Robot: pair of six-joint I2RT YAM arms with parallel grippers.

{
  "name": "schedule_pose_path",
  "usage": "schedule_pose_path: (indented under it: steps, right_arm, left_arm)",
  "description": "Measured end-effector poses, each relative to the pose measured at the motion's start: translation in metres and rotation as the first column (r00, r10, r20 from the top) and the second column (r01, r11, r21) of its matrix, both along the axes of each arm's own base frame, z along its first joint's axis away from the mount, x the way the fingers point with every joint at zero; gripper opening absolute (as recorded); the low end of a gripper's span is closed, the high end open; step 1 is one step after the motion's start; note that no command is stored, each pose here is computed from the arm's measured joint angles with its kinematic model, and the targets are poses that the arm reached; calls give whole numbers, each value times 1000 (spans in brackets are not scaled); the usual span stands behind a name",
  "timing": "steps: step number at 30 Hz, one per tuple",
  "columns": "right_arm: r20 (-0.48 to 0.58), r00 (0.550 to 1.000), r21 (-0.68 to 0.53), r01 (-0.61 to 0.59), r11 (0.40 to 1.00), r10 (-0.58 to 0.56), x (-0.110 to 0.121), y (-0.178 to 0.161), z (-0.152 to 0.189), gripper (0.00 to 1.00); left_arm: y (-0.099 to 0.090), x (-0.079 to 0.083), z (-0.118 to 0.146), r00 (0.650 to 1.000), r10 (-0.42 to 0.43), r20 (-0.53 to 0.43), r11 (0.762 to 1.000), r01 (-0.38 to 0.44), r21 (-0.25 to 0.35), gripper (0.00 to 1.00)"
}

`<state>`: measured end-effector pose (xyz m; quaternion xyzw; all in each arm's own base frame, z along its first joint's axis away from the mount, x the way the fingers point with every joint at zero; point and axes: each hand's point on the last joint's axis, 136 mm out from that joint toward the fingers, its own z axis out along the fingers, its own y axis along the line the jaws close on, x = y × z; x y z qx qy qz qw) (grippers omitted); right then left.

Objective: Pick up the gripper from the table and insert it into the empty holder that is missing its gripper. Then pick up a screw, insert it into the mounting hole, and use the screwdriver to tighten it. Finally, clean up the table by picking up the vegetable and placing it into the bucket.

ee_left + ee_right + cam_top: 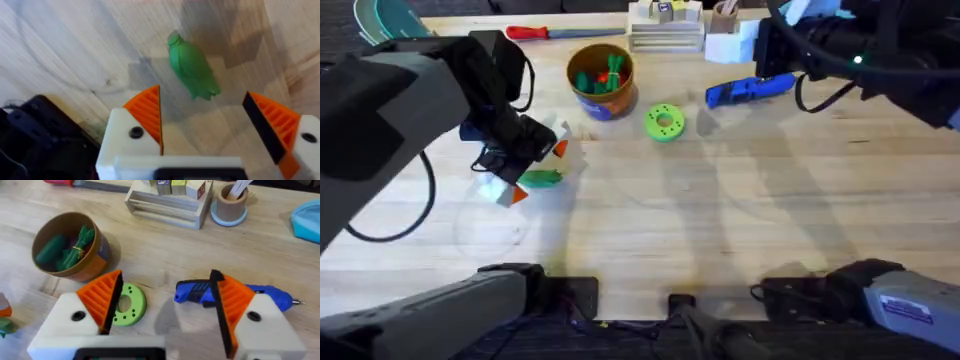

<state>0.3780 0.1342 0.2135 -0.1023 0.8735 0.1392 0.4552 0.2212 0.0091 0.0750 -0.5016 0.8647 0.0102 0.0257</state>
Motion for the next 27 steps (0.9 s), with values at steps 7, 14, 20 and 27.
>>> schedule_pose_path:
  steps: [7, 14, 20, 27]
  right_arm:
    - [0, 1000, 0, 0, 1000, 0, 0, 0, 0, 991]
    - [0, 1000, 0, 0, 1000, 0, 0, 0, 0, 991]
    - [0, 1000, 0, 0, 1000, 0, 0, 0, 0, 992]
    - [0, 1000, 0, 0, 1000, 0, 0, 0, 0, 991]
  left_arm:
    - [12, 14, -1, 964, 257, 72, 966, -257, -8, 993]
    - [17, 25, -14, 932, 348, 99, 937, -347, -31, 995]
    - [18, 19, -29, 930, 366, 42, 931, -366, -7, 957]
    - [17, 21, -44, 926, 376, 8, 926, -376, -2, 520]
